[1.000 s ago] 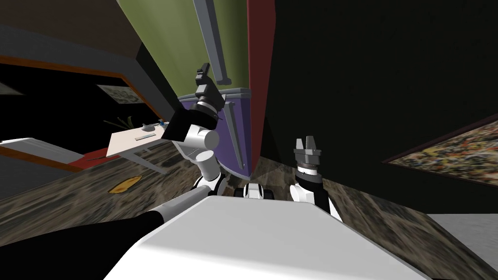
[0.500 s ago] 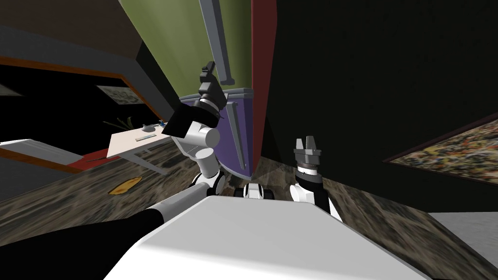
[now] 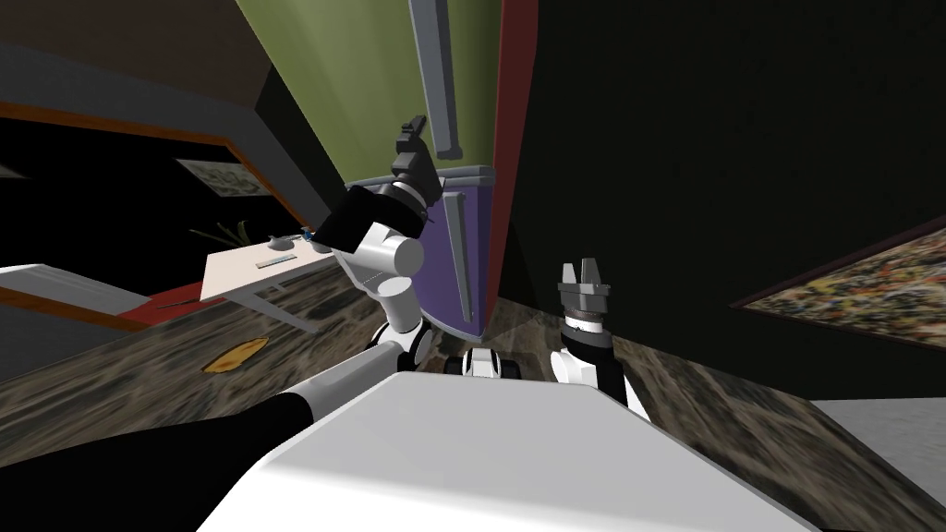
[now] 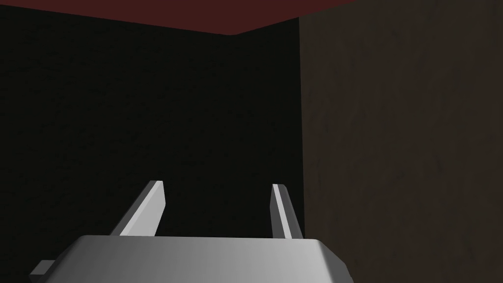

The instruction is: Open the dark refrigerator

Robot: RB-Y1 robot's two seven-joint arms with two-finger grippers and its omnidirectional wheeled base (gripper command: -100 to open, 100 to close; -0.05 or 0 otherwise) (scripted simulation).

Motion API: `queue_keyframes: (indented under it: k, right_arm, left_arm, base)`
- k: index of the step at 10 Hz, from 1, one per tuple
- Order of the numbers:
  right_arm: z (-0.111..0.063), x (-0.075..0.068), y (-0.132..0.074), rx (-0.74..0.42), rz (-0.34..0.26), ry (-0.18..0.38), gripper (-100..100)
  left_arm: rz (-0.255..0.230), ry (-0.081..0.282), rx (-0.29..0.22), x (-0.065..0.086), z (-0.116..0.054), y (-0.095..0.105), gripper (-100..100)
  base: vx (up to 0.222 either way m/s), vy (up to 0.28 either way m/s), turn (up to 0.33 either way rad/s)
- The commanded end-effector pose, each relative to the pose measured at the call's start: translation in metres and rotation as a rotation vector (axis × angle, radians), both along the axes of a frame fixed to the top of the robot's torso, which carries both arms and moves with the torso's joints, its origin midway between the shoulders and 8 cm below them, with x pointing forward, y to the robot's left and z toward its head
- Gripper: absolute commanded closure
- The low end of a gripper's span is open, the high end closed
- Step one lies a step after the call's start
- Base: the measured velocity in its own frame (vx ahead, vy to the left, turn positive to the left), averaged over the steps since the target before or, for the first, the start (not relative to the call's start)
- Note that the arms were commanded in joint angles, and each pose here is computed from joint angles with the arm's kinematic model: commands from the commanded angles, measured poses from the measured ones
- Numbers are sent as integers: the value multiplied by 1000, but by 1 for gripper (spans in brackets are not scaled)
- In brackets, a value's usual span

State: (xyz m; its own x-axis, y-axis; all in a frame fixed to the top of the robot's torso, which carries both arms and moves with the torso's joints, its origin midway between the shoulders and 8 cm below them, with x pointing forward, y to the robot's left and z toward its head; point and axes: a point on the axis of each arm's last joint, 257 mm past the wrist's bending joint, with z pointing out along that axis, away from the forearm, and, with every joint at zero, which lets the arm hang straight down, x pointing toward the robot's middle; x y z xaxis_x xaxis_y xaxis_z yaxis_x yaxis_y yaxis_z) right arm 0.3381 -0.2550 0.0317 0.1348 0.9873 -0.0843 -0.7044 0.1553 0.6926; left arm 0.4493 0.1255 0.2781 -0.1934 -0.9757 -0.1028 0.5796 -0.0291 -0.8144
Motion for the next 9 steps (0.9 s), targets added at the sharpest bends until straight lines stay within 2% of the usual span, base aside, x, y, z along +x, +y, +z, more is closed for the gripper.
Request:
queue_keyframes:
  k: [1,4,5,6,8,9]
  right_arm:
    - [0,0,0,0,0,0,0]
    - [0,0,0,0,0,0,0]
    - [0,0,0,0,0,0,0]
    - [0,0,0,0,0,0,0]
    - [0,0,0,0,0,0,0]
    - [0,0,0,0,0,0,0]
  left_arm:
    - [-2,2,-1,-2,8,-1,-100]
    - [-4,2,-3,-5,19,-1,-100]
    - [-4,0,-2,-5,17,-1,-100]
    - [-3,2,-1,-3,11,-1,100]
    - [-1,2,0,0,2,-1,100]
    - [0,0,-1,-1,5,0,100]
  base:
    - [38,-4,9]
    - [65,-6,6]
    - [33,-6,4]
    - [-30,4,0]
    - [-84,5,-10]
    - [-35,3,1]
